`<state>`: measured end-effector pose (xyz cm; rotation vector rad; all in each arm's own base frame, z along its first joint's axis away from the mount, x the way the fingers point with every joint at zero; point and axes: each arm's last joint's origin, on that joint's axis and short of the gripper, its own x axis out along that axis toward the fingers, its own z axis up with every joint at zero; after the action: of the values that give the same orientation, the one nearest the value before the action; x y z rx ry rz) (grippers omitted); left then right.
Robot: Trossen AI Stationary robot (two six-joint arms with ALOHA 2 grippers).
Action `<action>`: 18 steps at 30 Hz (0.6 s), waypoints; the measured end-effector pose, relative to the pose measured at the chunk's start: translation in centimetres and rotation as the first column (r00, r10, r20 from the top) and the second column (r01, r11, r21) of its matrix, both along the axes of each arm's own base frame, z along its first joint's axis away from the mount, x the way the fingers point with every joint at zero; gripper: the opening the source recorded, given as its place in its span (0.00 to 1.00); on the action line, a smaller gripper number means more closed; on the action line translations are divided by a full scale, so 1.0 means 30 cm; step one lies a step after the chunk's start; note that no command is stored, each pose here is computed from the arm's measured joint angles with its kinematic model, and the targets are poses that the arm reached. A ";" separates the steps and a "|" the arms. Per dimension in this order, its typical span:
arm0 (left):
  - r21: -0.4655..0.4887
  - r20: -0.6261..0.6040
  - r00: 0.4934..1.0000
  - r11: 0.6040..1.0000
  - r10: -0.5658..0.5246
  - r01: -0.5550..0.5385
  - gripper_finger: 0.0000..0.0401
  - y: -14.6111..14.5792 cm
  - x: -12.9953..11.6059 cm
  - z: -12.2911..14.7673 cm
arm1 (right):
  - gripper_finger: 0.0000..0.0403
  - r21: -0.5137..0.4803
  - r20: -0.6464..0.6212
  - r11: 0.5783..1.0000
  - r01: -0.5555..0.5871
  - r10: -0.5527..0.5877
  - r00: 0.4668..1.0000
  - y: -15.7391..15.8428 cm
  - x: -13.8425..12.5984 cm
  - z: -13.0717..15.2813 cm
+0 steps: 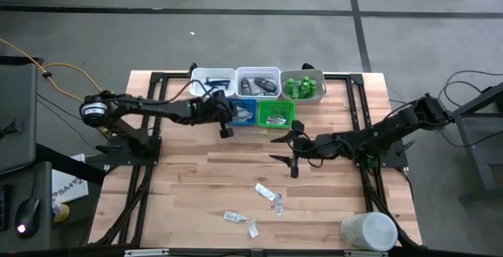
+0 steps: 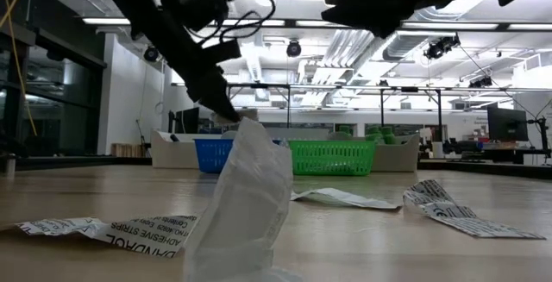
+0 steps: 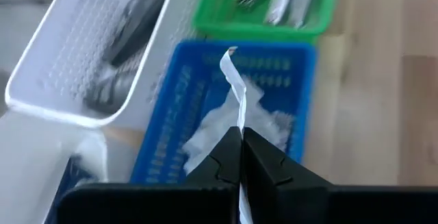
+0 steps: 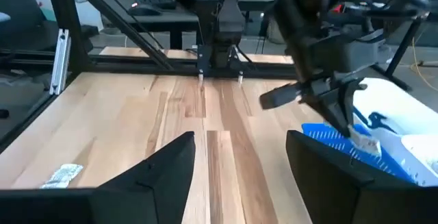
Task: Pick & Place Travel size toiletries
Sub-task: Put the white bandage pad into the blue basket
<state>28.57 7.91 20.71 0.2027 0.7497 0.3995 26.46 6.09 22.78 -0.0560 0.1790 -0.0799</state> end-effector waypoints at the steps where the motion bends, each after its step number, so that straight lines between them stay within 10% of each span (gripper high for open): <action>1: -0.011 -0.004 1.000 1.000 0.015 -0.015 0.01 0.012 -0.005 -0.002 | 0.55 0.005 -0.007 1.000 0.001 -0.001 1.000 0.000 0.000 -0.002; 18: -0.130 0.048 0.998 0.991 0.028 -0.022 0.30 0.046 -0.013 -0.002 | 0.55 0.184 -0.243 0.983 0.024 0.022 0.970 0.024 -0.032 -0.081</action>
<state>28.18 9.29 20.64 0.0611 0.7271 0.3766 25.49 6.81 20.34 0.1215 0.4326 -0.0565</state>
